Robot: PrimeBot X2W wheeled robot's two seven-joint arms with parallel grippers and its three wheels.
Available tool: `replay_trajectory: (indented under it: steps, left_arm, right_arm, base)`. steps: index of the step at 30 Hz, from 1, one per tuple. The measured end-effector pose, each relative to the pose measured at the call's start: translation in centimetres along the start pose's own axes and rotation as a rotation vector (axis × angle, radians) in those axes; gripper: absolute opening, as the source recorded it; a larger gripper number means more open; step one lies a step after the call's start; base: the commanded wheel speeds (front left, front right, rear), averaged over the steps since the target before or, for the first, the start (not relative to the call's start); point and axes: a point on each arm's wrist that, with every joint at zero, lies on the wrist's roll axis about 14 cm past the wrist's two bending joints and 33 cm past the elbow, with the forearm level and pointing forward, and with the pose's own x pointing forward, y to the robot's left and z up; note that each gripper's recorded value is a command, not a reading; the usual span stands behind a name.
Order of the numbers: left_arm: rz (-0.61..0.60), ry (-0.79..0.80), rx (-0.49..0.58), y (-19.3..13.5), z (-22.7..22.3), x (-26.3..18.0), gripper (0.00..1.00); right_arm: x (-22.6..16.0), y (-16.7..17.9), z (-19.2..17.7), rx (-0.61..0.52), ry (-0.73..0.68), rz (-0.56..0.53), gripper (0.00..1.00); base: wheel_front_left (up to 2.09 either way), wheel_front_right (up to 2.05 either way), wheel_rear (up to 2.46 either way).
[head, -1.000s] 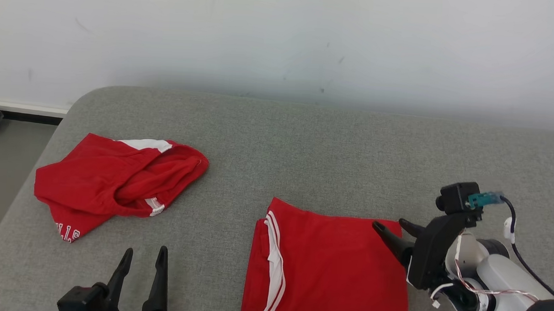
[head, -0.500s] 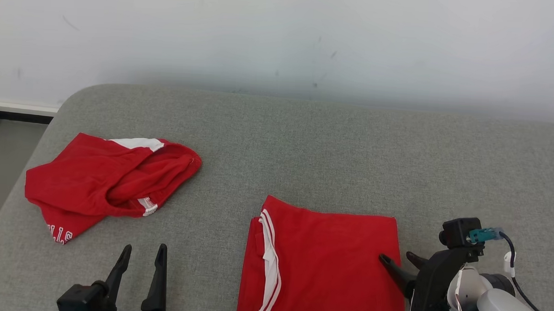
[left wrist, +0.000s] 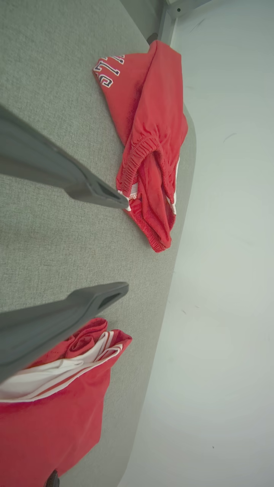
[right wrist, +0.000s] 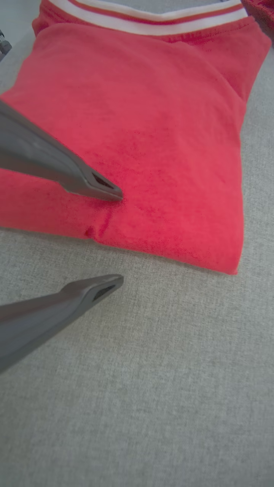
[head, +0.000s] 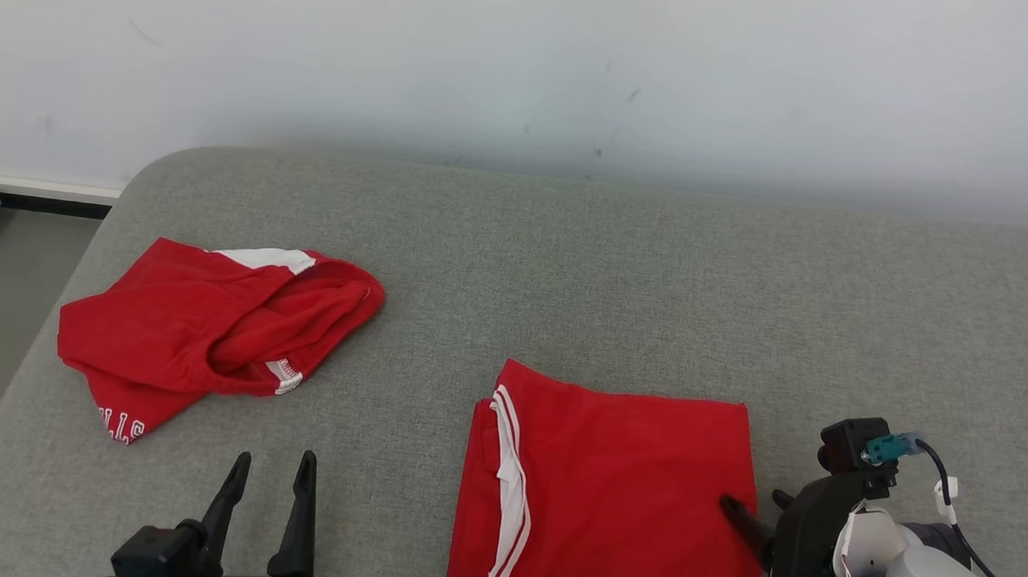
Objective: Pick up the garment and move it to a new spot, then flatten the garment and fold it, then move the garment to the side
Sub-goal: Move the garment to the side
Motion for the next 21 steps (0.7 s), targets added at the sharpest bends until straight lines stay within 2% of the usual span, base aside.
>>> replay_trajectory:
  steps: [10, 11, 12, 13, 14, 21]
  left_arm:
    - [0.017, 0.013, -0.012, 0.3, -0.5, -0.3, 1.00]
    - [0.021, 0.014, -0.012, 0.4, -0.5, -0.3, 1.00]
    - [0.022, 0.015, -0.013, 0.4, -0.5, -0.3, 1.00]
    - [0.025, 0.015, -0.014, 0.4, -0.5, -0.4, 1.00]
    - [0.028, 0.015, -0.016, 0.5, -0.5, -0.4, 1.00]
    - [0.047, 0.015, -0.019, 1.1, -0.5, -0.4, 1.00]
  right_arm:
    - [1.2, 0.3, -1.6, 0.005, 0.087, -0.002, 1.00]
    - [1.4, 0.5, -1.5, 0.005, 0.089, 0.001, 0.93]
    - [1.4, 0.6, -1.4, 0.009, 0.087, 0.005, 0.70]
    - [1.5, 0.8, -1.4, 0.016, 0.090, 0.010, 0.31]
    - [1.6, 1.1, -1.4, 0.016, 0.095, 0.016, 0.00]
    - [2.0, 2.0, -1.3, 0.031, 0.101, 0.038, 0.00]
  base:
    - [0.00, 0.00, 0.00]
    - [0.00, 0.00, 0.00]
    - [0.00, 0.00, 0.00]
    - [0.00, 0.00, 0.00]
    - [0.00, 0.00, 0.00]
    - [0.00, 0.00, 0.00]
